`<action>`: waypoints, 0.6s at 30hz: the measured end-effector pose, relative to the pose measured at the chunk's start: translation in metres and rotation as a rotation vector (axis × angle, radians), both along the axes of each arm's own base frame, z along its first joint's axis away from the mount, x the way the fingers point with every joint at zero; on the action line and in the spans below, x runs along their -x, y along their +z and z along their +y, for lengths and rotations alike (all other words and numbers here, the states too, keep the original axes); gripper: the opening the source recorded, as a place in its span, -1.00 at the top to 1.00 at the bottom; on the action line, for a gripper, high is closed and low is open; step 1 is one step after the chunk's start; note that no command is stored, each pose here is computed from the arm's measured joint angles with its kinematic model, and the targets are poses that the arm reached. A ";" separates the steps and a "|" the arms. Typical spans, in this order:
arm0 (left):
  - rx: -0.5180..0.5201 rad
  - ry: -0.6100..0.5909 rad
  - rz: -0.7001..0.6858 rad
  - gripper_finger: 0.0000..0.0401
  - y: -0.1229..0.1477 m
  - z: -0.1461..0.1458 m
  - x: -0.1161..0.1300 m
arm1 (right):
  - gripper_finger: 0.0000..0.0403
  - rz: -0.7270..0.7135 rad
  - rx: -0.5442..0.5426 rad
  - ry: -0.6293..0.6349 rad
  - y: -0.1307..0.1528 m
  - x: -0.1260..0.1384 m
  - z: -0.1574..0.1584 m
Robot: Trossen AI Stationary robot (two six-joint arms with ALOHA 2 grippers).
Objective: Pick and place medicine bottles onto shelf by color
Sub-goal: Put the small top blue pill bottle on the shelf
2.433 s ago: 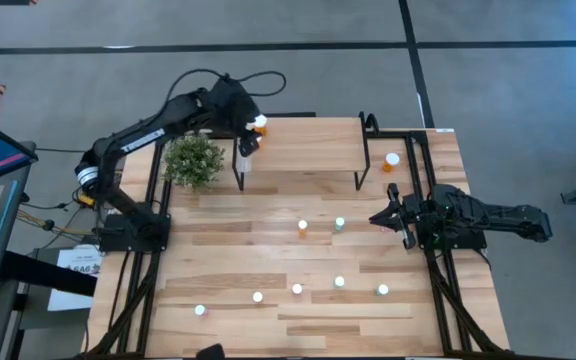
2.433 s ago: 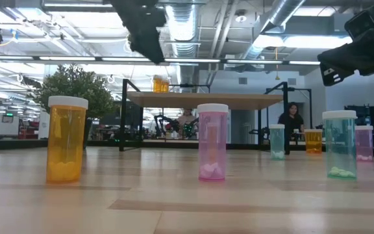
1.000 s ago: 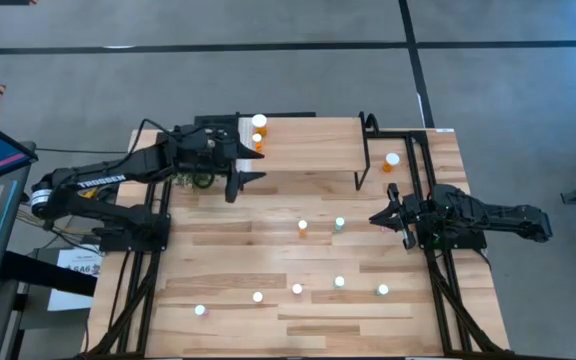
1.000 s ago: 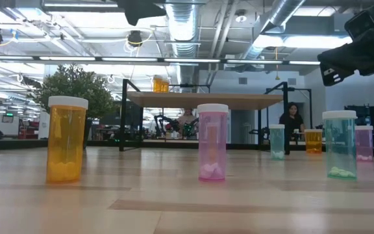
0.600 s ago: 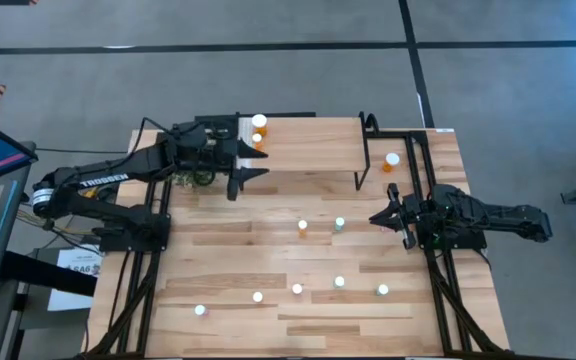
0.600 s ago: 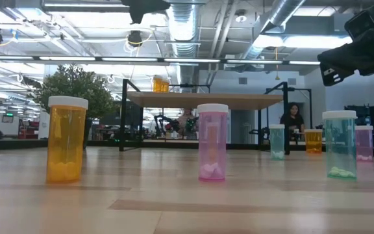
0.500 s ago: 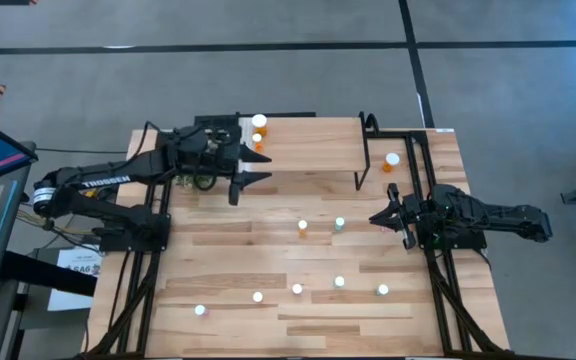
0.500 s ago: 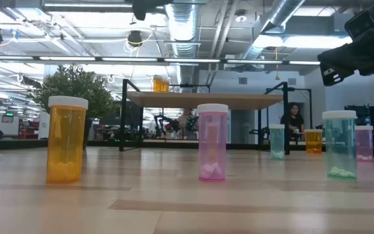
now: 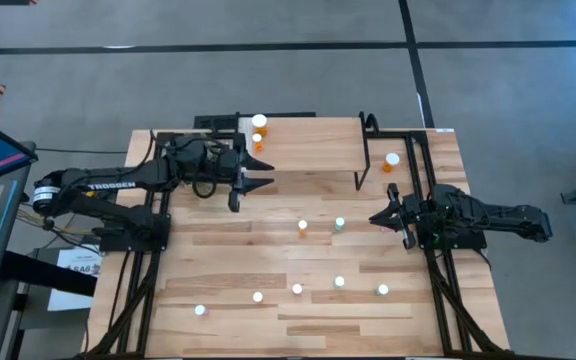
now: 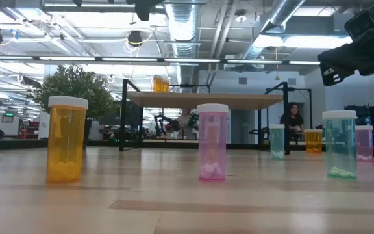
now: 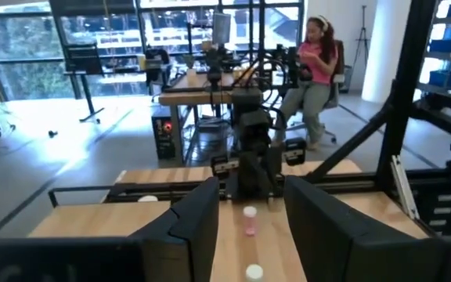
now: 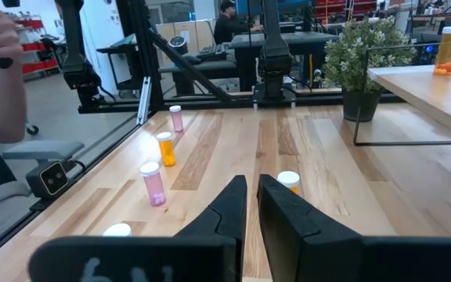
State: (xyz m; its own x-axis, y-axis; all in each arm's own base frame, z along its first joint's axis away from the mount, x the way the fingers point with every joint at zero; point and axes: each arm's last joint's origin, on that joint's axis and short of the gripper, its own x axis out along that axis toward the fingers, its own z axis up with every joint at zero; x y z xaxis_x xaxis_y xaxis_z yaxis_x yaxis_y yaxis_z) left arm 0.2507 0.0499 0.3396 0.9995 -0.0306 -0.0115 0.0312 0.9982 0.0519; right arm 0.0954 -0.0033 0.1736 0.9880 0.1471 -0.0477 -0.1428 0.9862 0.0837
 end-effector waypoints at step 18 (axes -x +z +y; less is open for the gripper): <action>-0.070 0.000 -0.004 0.35 -0.006 0.008 -0.009 | 0.70 0.000 0.000 0.000 0.000 0.000 0.000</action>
